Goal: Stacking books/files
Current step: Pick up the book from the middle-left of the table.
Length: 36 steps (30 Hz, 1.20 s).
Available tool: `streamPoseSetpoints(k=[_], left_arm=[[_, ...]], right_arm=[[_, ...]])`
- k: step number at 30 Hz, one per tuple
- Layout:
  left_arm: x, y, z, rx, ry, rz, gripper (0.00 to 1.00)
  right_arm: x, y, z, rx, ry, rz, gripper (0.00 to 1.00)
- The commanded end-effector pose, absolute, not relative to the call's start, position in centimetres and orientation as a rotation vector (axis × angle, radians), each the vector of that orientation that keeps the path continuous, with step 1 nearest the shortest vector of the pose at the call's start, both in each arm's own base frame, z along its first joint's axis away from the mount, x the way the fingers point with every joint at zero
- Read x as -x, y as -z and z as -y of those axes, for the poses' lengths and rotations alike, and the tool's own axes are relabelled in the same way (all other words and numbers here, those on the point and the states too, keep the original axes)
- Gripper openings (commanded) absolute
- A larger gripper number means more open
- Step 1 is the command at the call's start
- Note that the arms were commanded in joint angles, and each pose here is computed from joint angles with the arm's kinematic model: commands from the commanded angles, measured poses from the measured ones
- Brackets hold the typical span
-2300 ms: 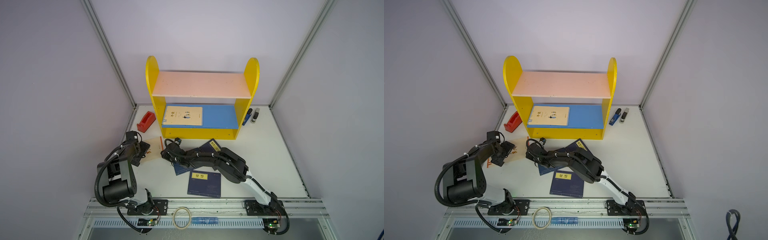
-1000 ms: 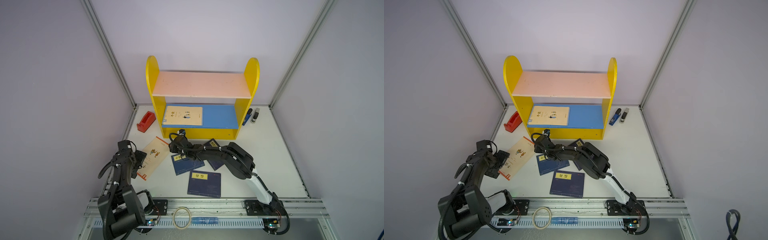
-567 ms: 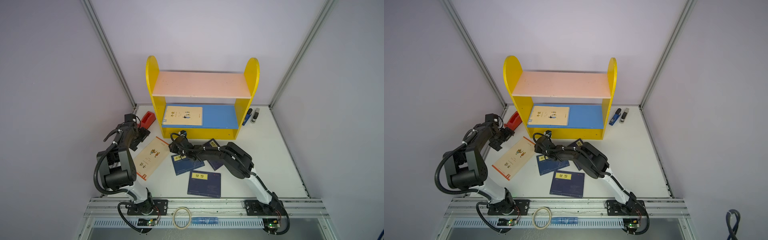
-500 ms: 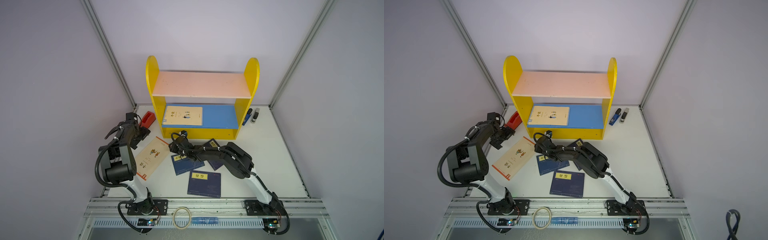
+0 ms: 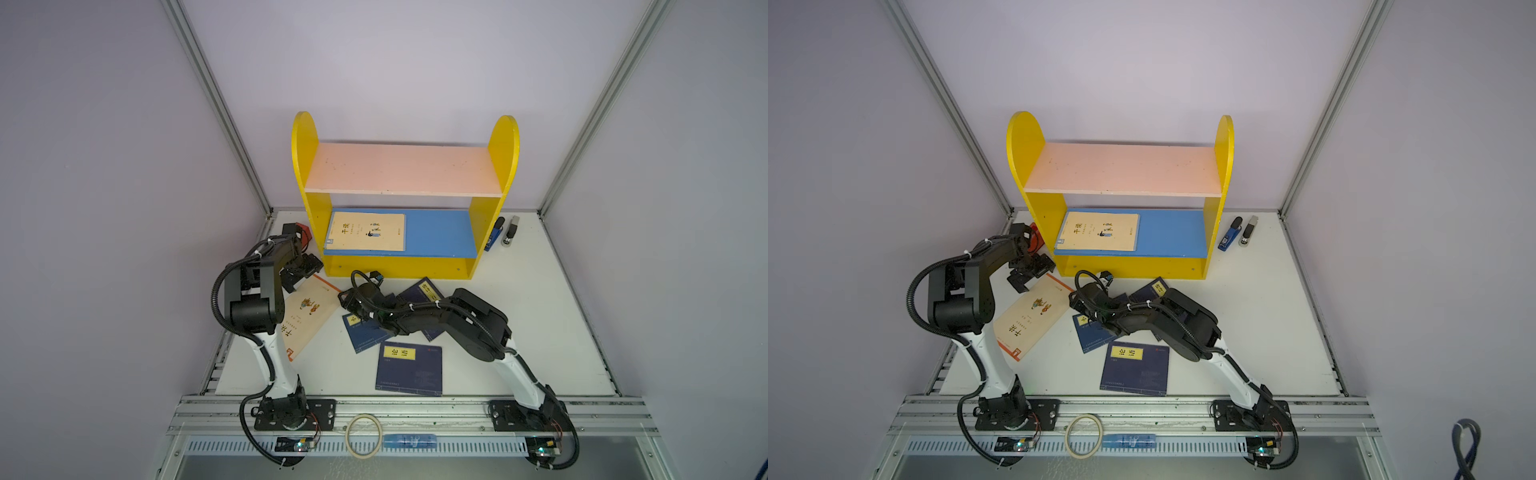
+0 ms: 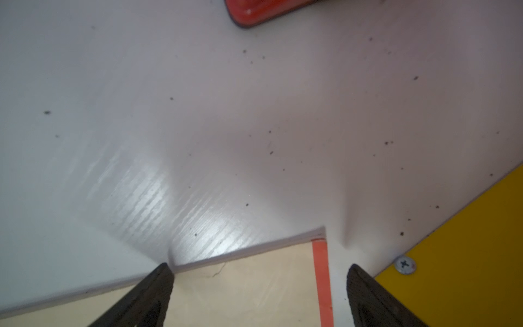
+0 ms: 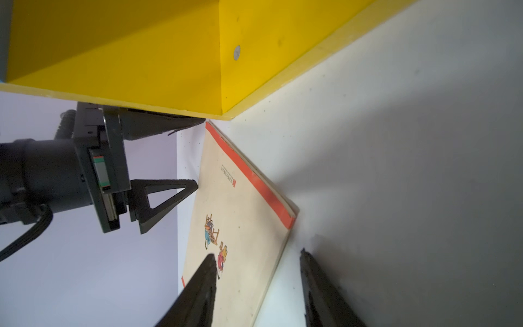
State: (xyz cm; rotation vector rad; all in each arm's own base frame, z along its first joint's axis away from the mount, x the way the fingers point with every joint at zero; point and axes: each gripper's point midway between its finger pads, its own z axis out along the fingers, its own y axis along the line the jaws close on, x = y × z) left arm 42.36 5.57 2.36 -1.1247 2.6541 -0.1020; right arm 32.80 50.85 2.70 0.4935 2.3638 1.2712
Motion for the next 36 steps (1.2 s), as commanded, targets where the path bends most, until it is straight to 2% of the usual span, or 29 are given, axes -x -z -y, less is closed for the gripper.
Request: streamPoseSetpoints(k=[1,6,15,25,30,32,35,36], left_arm=[[-41.8,-1.0,-4.4,1.122,0.169,-2.695,0.95],[-40.7,-1.6,-4.1,1.122,0.229,-2.685,0.95],[-40.9,-1.1,-1.3,1.099,0.524,-2.690,0.94],[-40.3,-0.8,-0.5,1.110,0.603,-2.688,0.94],[-40.2,-1.1,-0.5,1.113,0.623,-2.677,0.94],[-40.1,-1.3,-0.4,1.115,0.641,-2.666,0.94],[-39.7,-1.9,-0.4,1.125,0.667,-2.641,0.94],[-39.6,-2.2,-0.4,1.128,0.672,-2.628,0.94]], right_arm=[[-31.7,0.9,-48.3,-0.615,-1.118,-2.464,0.51],[-32.1,1.9,-47.5,-0.688,-1.103,-2.449,0.51],[-32.7,2.9,-48.7,-0.721,-1.115,-2.469,0.51],[-32.8,2.0,-49.9,-0.693,-1.208,-2.440,0.48],[-33.0,1.3,-49.8,-0.669,-1.229,-2.405,0.25],[-33.1,1.2,-49.8,-0.663,-1.247,-2.388,0.10],[-33.1,0.8,-50.1,-0.643,-1.271,-2.374,0.00],[-33.1,0.6,-50.2,-0.633,-1.275,-2.370,0.00]])
